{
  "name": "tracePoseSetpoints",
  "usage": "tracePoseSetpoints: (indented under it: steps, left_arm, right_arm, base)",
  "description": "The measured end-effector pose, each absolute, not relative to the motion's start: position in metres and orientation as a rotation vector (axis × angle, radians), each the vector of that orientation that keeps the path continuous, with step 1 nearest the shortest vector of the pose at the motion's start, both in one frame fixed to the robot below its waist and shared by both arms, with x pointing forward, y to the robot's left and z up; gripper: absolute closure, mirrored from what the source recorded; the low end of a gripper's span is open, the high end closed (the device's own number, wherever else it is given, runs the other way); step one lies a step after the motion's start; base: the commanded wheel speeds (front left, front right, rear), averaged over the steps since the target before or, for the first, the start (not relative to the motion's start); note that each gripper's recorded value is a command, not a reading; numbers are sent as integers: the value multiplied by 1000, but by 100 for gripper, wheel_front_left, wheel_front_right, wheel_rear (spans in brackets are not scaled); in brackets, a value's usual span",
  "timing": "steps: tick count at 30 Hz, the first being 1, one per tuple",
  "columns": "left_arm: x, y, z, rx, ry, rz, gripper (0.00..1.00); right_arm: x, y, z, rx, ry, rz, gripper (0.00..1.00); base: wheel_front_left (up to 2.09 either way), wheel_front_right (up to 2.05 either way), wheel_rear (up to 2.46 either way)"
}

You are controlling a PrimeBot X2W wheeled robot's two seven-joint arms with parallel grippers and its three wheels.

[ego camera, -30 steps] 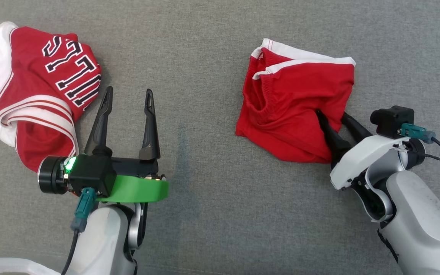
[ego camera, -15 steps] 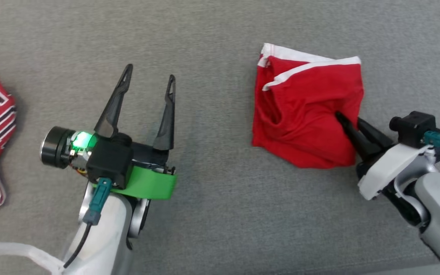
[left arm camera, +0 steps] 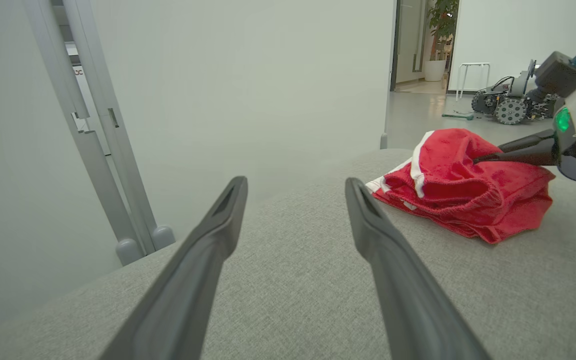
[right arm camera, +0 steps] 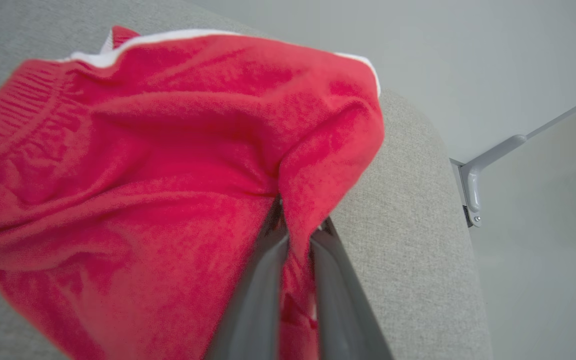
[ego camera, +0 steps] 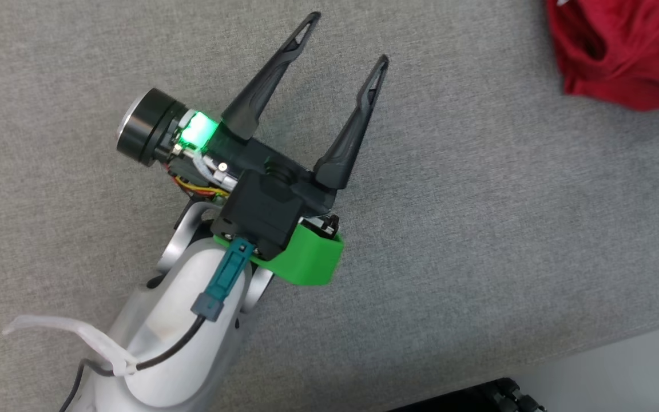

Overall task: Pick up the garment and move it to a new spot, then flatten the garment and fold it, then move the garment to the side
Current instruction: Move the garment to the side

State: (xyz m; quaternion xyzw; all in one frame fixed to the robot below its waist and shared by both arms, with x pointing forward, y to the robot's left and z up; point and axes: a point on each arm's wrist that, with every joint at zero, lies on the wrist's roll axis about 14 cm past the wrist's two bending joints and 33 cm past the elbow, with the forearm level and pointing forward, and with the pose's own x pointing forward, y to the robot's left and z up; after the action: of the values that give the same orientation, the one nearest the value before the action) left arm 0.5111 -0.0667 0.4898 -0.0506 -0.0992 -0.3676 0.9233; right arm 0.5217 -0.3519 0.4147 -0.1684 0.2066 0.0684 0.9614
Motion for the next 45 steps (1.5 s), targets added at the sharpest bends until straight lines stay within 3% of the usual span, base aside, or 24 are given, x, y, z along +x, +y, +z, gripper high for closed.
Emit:
tracePoseSetpoints:
  steps: [6, 7, 8, 9, 15, 19, 33, 45]
  left_arm:
    - [518, -75, 467, -148, -188, -776, 0]
    - [520, -74, 462, -151, -183, -773, 0]
    - [521, -72, 457, -150, -174, -768, 0]
    - [522, -70, 454, -148, -169, -763, 0]
    - [526, -60, 445, -131, -150, -728, 0]
    - [525, -52, 444, -115, -137, -702, 0]
    - [499, -5, 453, -108, -35, -523, 0]
    - [464, 62, 467, -108, 0, -293, 0]
  right_arm:
    - [556, -398, 415, -475, 427, 65, 100]
    - [561, -401, 411, -484, 431, 58, 79]
    - [565, -405, 406, -489, 437, 49, 49]
    - [568, -408, 403, -490, 436, 36, 0]
    - [578, -411, 395, -448, 411, -14, 0]
    - [576, -405, 417, -347, 295, -60, 0]
    - [456, -341, 464, -62, 45, -156, 0]
    - [412, -247, 502, 74, -80, -13, 0]
  base:
    - [0, 0, 0]
    - [0, 0, 0]
    - [0, 0, 0]
    - [0, 0, 0]
    - [0, 0, 0]
    - [0, 0, 0]
    - [0, 0, 0]
    - [0, 0, 0]
